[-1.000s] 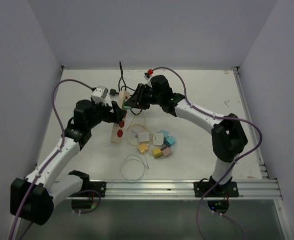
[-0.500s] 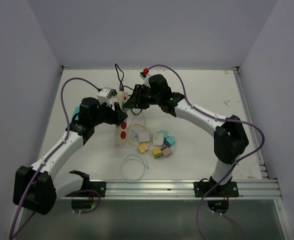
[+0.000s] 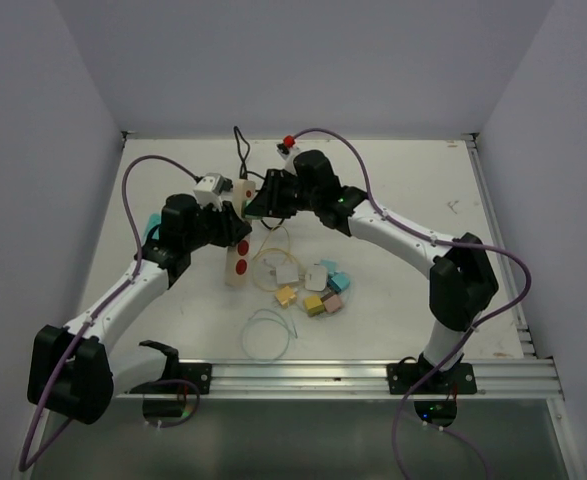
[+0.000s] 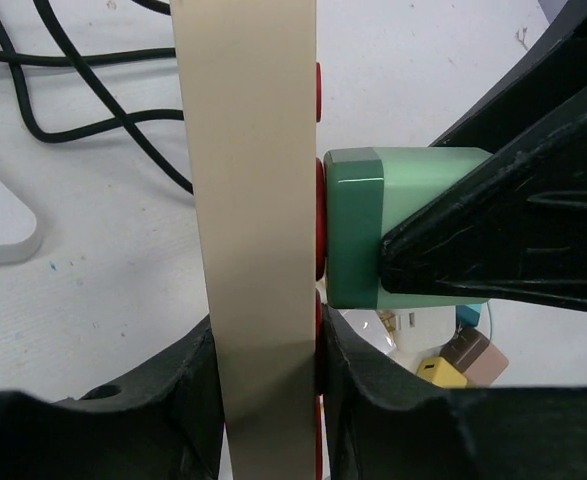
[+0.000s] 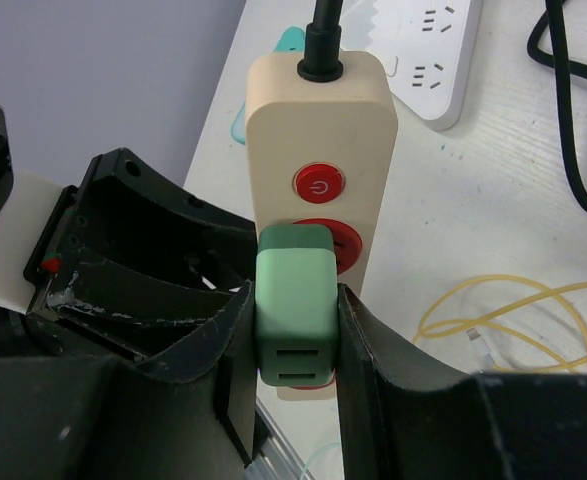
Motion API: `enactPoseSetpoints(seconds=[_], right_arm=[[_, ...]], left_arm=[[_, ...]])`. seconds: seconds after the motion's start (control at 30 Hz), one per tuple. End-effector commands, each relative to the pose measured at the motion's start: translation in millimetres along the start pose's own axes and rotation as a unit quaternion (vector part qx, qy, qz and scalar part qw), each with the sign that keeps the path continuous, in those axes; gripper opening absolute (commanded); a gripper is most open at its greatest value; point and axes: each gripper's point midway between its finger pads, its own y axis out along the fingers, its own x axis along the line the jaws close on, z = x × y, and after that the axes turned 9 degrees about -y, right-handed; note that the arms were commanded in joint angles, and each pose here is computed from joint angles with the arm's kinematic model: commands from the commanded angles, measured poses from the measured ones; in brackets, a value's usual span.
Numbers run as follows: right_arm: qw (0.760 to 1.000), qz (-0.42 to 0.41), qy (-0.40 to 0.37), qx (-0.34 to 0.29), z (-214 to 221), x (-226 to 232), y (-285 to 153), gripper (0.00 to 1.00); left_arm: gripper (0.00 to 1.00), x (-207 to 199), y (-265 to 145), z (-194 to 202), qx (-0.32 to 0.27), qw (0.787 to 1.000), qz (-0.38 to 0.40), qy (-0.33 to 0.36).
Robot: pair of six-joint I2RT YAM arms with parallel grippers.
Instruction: Pull the plug off the socket
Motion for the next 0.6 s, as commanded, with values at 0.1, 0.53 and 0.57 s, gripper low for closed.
enactPoseSetpoints(seconds=[0.1,0.53,0.57], right_arm=[[0.993,-0.058,-0.041,-0.096,-56.1,61.1,-48.2,0.0],[0.991,-0.013,-0.06,-0.121,-50.9,56.3,-106.0,0.0],[0.991,-0.007,-0.06,-0.119,-49.8,54.7,-108.5,0.0]], left_arm=[[0.0,10.2,-0.9,-17.0,-0.049,0.998,-0.031,-0.004],[0.0,71.8,-10.8,-23.0,-0.096,0.972,-0.193,-0.098],[0.0,76.1,-12.0,-24.1,-0.098,0.969,-0.204,-0.102]])
